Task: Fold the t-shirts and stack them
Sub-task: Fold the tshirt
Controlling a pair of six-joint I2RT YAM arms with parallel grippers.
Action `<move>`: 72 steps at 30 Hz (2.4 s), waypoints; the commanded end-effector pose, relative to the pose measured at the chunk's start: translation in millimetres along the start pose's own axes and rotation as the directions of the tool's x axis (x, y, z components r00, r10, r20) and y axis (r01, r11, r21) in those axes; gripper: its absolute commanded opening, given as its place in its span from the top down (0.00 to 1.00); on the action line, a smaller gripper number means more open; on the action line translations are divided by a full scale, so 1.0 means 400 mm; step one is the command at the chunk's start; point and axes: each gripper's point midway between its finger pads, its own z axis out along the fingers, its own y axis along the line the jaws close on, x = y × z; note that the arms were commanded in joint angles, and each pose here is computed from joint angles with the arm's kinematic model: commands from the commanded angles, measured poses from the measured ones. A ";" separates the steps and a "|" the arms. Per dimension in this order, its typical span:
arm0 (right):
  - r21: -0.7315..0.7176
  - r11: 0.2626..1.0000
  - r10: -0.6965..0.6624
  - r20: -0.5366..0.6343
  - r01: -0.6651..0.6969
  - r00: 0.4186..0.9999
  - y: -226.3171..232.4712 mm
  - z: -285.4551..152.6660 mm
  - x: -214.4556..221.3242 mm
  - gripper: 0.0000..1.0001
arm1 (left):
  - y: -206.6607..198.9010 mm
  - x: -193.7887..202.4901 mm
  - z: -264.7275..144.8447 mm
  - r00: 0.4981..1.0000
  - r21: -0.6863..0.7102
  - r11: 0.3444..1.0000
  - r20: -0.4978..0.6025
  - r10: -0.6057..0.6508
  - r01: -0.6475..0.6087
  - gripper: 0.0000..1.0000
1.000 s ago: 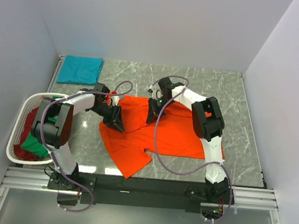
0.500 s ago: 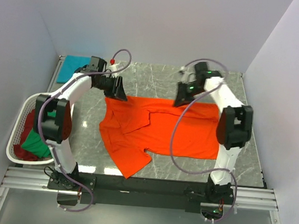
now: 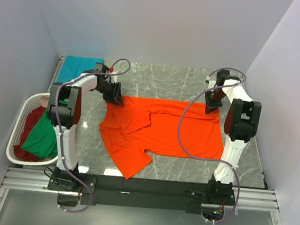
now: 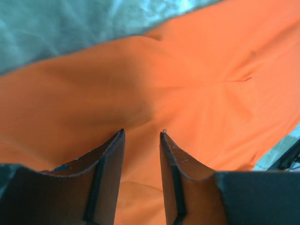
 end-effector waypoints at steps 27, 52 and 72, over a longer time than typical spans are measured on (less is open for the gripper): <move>0.072 0.997 0.000 0.007 0.000 1.000 -0.068 -0.048 -0.018 0.79 | -0.351 0.001 0.157 0.751 -0.138 0.738 -0.123 0.649 -0.661 0.45; 0.156 0.988 0.009 -0.100 0.007 0.995 -0.116 0.008 0.037 0.79 | -0.334 0.084 0.214 0.714 -0.086 0.717 -0.227 0.662 -0.692 0.75; 0.177 0.982 -0.037 -0.131 0.060 0.991 -0.131 0.002 0.053 0.67 | -0.350 0.092 0.101 0.721 0.028 0.736 -0.181 0.669 -0.676 0.96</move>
